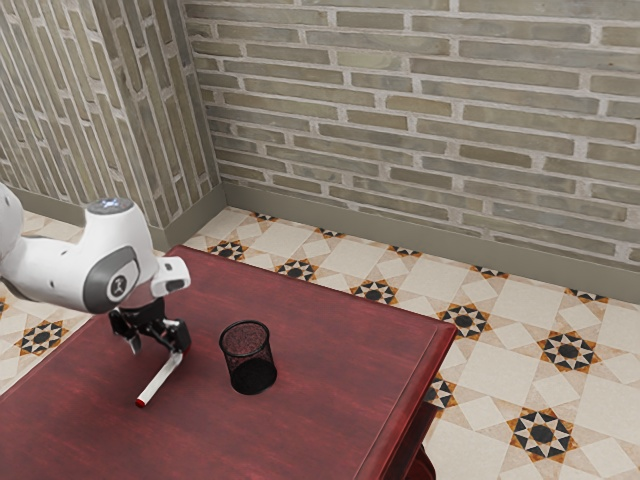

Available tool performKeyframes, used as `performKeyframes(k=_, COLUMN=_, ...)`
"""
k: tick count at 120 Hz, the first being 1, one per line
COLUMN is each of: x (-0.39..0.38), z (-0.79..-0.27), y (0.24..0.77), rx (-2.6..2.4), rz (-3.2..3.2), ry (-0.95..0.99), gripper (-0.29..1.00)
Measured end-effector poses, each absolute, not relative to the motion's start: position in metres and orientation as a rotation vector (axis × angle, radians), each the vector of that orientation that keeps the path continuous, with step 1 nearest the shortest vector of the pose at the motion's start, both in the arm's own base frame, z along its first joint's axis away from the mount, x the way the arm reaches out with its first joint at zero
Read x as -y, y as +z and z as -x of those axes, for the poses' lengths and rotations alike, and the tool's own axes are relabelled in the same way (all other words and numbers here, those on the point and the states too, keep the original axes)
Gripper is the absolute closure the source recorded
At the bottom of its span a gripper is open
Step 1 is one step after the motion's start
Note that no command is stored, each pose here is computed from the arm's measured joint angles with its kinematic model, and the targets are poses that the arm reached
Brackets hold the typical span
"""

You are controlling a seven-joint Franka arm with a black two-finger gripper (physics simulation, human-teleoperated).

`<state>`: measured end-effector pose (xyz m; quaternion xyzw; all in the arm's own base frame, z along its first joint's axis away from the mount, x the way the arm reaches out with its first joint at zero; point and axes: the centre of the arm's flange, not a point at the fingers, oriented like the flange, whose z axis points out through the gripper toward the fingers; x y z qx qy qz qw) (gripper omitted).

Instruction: Put the marker into the pen holder.

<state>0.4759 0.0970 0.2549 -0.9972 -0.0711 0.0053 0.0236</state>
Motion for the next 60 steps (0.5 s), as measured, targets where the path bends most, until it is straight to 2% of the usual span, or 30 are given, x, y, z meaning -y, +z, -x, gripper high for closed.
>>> performKeyframes(k=36, x=-0.097, z=-0.484, y=0.246, rx=0.218, rz=3.092, ry=0.012, gripper=0.05)
performKeyframes(k=60, x=-0.083, z=-0.484, y=0.244, rx=0.237, rz=3.115, ry=0.007, gripper=0.16)
